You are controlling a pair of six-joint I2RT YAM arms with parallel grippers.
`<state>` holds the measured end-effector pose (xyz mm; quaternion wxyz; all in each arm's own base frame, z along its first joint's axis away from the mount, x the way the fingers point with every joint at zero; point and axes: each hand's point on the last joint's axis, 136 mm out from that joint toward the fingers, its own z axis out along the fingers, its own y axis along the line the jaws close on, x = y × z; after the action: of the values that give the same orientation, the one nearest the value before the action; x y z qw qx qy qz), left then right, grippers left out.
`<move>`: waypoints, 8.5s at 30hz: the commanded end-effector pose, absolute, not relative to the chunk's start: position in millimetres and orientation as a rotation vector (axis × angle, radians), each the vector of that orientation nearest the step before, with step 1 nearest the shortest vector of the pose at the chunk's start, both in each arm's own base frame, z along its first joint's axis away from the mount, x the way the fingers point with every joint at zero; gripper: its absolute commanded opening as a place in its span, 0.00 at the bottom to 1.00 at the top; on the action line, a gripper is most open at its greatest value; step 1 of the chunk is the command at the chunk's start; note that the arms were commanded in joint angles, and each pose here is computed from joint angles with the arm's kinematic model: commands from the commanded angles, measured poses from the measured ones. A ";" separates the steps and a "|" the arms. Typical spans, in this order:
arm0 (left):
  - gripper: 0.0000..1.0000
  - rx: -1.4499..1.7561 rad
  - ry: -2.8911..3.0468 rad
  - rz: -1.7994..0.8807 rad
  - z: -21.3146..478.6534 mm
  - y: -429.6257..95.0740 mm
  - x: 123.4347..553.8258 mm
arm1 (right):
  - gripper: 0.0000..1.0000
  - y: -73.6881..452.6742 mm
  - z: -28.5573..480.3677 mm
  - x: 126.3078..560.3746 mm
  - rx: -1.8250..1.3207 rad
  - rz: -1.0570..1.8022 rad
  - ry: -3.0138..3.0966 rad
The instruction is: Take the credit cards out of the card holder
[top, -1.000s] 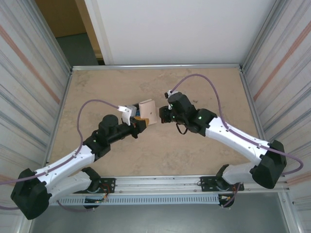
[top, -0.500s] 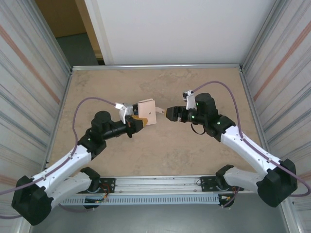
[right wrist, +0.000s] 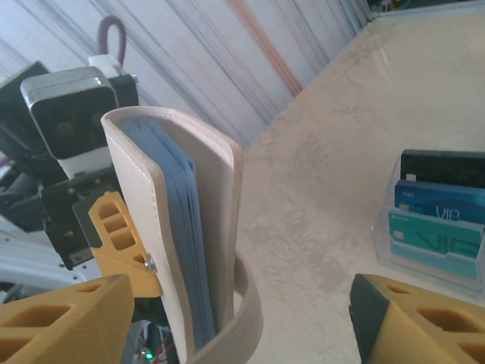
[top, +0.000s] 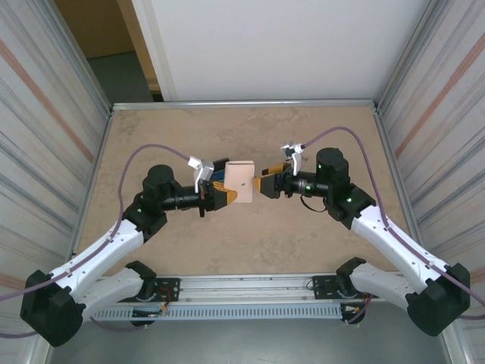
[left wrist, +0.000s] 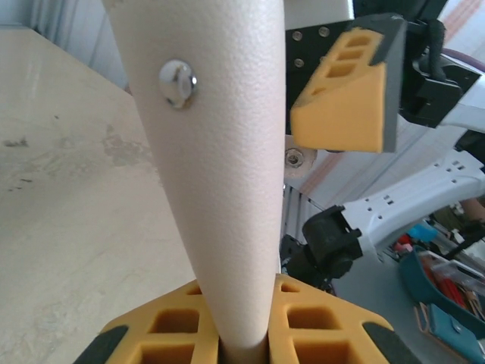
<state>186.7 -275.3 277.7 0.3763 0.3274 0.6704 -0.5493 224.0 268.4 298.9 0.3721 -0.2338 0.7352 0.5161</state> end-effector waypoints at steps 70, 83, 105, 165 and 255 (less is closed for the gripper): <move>0.77 0.631 1.766 -1.219 271.4 -279.9 221.3 | 0.00 266.9 294.5 237.6 -0.457 1.078 1.959; 0.36 0.621 1.750 -1.162 274.6 -276.0 222.2 | 0.00 265.5 292.0 239.8 -0.425 1.076 1.974; 0.23 0.612 1.745 -1.004 273.9 -274.2 234.1 | 0.00 282.3 301.3 222.1 -0.509 1.204 1.947; 0.00 0.470 1.920 -1.020 283.8 -264.2 233.4 | 0.71 302.9 243.4 244.6 -0.653 0.743 2.122; 0.34 0.413 1.881 -1.208 294.0 -266.9 228.9 | 0.39 313.2 246.6 238.5 -0.594 0.977 2.041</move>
<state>235.2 -260.0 274.6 0.4095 0.1474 0.7804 -0.4489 239.3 313.0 231.7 0.3765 -0.2468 0.8166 0.3614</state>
